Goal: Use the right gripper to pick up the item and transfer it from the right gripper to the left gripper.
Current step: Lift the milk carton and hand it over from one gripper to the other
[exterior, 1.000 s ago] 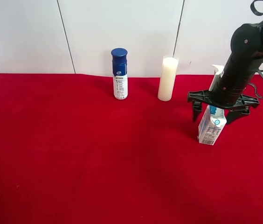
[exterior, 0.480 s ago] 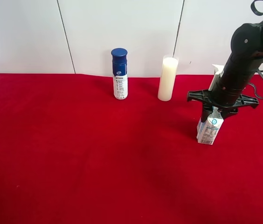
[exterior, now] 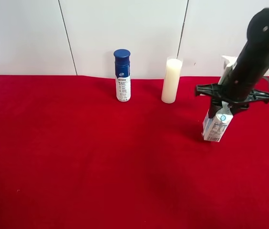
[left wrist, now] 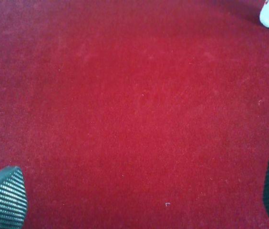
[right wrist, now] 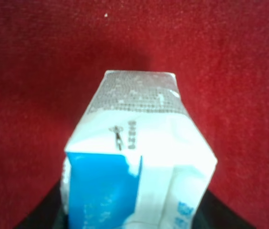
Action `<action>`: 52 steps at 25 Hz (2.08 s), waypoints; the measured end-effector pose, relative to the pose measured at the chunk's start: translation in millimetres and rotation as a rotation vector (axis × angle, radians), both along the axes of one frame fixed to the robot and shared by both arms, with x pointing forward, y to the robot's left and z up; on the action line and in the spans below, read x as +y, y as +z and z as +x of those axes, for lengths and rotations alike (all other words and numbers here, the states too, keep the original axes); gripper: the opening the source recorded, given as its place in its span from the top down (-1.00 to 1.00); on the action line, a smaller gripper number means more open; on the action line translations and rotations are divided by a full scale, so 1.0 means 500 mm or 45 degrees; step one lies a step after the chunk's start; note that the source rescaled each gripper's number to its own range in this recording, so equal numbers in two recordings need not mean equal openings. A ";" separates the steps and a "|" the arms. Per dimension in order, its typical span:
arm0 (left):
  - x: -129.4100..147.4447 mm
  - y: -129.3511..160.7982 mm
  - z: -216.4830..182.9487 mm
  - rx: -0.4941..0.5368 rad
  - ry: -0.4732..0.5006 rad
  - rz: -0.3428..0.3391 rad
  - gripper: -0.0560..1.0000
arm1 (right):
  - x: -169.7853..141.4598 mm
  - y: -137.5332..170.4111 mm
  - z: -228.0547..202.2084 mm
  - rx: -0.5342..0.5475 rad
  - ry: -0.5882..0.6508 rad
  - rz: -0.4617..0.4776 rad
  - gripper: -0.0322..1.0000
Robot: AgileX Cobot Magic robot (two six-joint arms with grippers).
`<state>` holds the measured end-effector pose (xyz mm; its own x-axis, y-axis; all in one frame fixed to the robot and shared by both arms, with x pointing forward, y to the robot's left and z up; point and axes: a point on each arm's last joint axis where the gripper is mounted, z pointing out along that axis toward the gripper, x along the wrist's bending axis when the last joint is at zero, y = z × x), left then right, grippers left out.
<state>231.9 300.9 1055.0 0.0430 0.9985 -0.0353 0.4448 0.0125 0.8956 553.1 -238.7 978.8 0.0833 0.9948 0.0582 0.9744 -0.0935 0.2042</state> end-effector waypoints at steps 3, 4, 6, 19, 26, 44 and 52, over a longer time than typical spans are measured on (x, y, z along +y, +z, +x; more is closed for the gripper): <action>0.000 0.000 0.000 0.000 0.000 0.000 -1.00 | -0.003 0.027 -0.015 -0.008 0.039 -0.007 0.94; 0.000 0.000 0.000 0.000 0.000 0.000 -1.00 | -0.004 0.034 -0.019 -0.009 0.052 -0.010 0.94; 0.000 0.000 0.000 0.000 0.000 0.000 -1.00 | -0.005 0.050 -0.028 -0.016 0.084 -0.016 0.94; 0.000 0.000 0.000 0.000 0.000 0.000 -1.00 | 0.014 0.104 -0.068 -0.037 0.337 0.110 0.94; 0.000 0.000 0.000 0.000 0.000 0.000 -1.00 | 0.062 0.106 -0.081 -0.054 0.573 0.152 0.94; -0.002 0.000 0.003 0.011 -0.022 0.014 -1.00 | 0.205 0.109 -0.140 -0.159 1.189 0.107 0.94; -0.043 0.015 0.062 0.243 -0.370 0.042 -1.00 | 0.267 0.112 -0.175 -0.260 1.470 0.084 0.94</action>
<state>262.8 279.2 1062.3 0.3213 0.9462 -0.0381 0.5853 -0.1668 0.7935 465.6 -105.3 1034.7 -0.8832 0.4686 0.0202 0.4377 0.8079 0.3945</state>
